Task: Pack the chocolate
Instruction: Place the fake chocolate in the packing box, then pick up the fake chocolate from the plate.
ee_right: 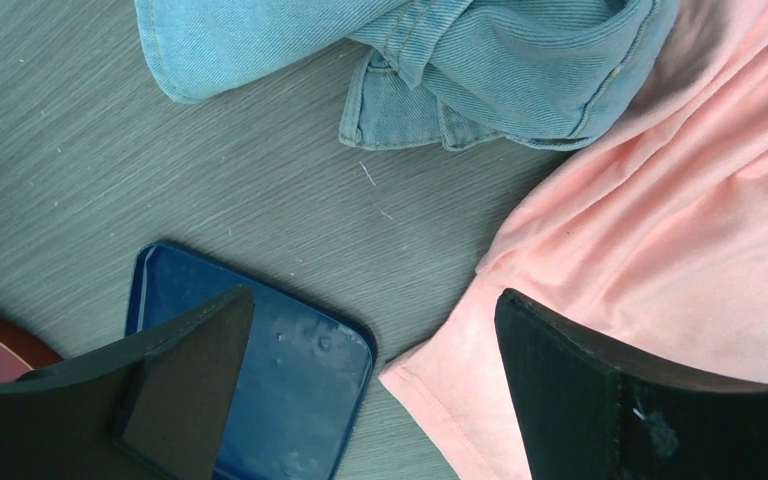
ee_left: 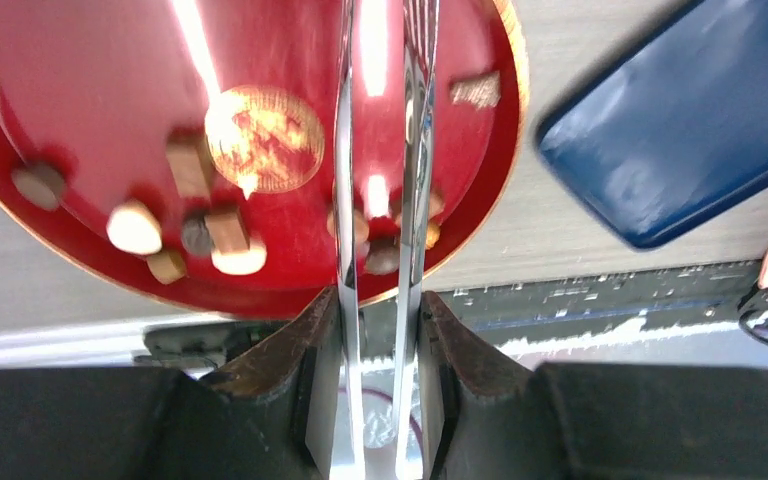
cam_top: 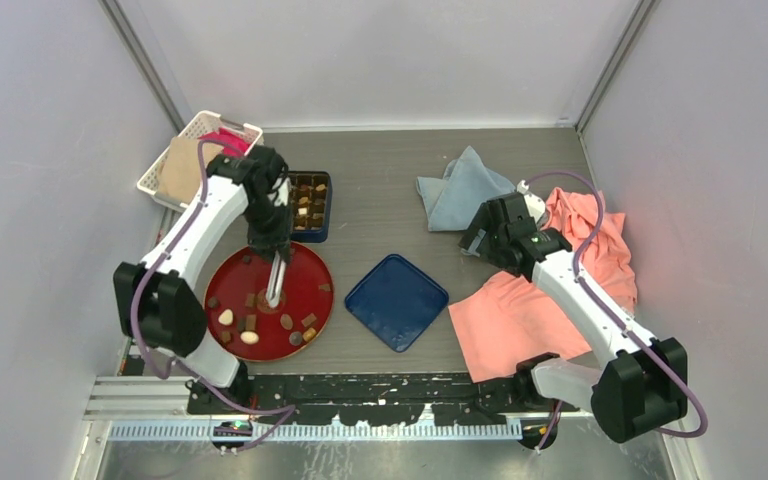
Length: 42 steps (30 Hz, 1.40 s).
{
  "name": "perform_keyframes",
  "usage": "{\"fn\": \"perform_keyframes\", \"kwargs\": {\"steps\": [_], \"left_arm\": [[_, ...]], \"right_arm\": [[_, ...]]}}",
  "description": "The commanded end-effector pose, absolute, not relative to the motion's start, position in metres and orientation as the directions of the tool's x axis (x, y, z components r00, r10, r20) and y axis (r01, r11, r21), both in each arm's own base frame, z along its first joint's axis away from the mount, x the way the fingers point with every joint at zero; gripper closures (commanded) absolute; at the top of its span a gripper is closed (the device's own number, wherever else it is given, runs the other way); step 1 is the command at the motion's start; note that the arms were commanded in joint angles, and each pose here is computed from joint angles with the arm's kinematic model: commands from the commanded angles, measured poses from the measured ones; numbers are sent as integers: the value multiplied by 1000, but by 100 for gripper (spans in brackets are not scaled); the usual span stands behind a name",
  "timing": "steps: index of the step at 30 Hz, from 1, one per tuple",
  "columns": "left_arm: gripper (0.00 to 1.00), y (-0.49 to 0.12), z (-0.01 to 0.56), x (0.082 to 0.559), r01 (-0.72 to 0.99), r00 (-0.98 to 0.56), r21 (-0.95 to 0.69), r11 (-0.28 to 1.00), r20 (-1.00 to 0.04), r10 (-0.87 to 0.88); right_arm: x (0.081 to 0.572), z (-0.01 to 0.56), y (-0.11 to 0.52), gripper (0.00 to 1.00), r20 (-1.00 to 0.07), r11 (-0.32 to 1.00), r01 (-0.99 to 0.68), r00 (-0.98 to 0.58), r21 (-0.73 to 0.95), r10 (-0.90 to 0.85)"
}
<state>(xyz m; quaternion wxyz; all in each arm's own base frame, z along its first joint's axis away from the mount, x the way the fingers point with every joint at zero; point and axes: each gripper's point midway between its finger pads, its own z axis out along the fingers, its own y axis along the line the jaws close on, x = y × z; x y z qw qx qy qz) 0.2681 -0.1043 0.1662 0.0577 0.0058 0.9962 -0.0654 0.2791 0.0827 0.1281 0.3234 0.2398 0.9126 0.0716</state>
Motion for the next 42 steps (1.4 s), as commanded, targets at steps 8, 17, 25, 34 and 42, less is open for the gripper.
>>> {"fn": "perform_keyframes", "kwargs": {"steps": [8, 17, 25, 34, 42], "left_arm": [[100, -56, 151, 156, -200, -979, 54, 978, 26, -201], [100, -56, 133, 127, -309, -943, 74, 948, 101, -316], [98, -52, 127, 113, -371, -916, 61, 927, 142, -376], [73, -43, 113, 110, -378, -911, 122, 918, 132, -392], [64, -42, 101, 105, -366, -910, 124, 922, 158, -383]], "right_arm": [[290, 127, 96, 4, -549, 869, 361, -675, 338, 494], [288, 130, 96, 4, -554, 873, 347, -676, 343, 486], [287, 127, 97, 4, -548, 874, 343, -682, 345, 484], [287, 126, 97, 4, -549, 877, 340, -685, 341, 479], [286, 126, 96, 4, -551, 878, 343, -685, 333, 477]]}}
